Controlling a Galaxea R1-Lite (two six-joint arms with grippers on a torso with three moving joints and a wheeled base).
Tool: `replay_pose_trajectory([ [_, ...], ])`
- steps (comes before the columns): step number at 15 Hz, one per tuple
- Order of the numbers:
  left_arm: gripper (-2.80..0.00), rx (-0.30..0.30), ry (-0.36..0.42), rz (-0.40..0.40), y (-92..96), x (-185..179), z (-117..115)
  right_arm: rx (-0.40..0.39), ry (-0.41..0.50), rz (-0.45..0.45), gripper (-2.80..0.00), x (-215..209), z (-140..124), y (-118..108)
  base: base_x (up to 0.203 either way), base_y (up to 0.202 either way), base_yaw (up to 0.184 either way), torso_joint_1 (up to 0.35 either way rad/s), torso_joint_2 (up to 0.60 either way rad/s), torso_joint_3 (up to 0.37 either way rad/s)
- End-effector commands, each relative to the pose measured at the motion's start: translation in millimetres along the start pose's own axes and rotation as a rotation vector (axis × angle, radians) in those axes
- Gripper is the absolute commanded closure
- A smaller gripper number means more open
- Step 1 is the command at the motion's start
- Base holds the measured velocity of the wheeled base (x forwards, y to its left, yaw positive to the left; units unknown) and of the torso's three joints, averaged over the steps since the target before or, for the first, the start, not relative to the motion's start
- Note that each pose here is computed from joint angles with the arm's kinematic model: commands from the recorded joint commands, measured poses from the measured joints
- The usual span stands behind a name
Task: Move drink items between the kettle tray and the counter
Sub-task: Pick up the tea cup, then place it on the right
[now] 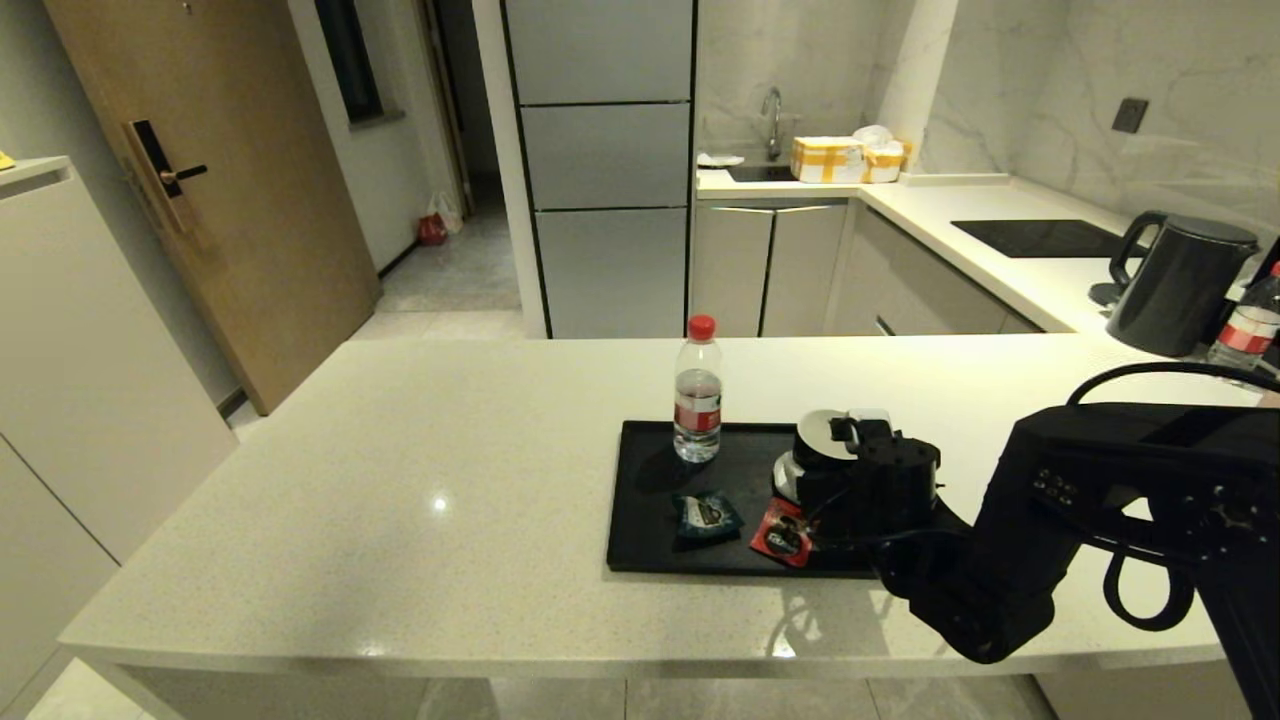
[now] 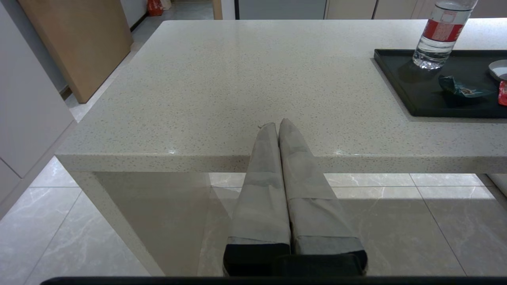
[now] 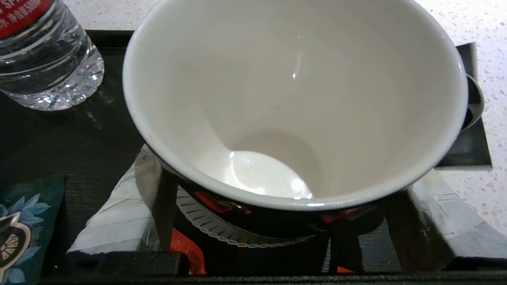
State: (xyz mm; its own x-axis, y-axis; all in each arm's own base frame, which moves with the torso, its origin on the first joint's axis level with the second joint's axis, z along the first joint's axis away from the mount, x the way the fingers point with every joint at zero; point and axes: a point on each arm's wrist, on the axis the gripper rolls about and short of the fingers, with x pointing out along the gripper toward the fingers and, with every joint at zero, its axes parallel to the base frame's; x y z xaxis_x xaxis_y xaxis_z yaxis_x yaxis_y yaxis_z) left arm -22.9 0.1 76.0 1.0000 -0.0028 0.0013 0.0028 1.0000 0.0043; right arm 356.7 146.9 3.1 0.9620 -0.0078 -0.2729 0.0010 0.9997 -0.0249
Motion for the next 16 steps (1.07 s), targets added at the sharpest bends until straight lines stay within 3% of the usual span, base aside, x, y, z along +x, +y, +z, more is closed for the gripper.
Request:
replay_pose_trajectory([
  [1,0.0,0.0,0.0,0.0,0.0,0.0,-0.1,0.008,-0.018,0.0,0.0,-3.7,6.5,-0.8,0.0,0.0,0.0,0.0,0.0,0.0],
  [9,0.0,0.0,0.0,0.0,0.0,0.0,-0.1,0.021,-0.048,0.0,0.0,-24.5,34.9,-7.0,0.0,0.0,0.0,0.0,0.0,0.0],
  [16,0.0,0.0,0.0,0.0,0.0,0.0,-0.1,0.086,-0.074,-0.256,0.0,-0.4,51.5,-81.3,0.0,0.0,0.0,0.0,0.0,0.0],
])
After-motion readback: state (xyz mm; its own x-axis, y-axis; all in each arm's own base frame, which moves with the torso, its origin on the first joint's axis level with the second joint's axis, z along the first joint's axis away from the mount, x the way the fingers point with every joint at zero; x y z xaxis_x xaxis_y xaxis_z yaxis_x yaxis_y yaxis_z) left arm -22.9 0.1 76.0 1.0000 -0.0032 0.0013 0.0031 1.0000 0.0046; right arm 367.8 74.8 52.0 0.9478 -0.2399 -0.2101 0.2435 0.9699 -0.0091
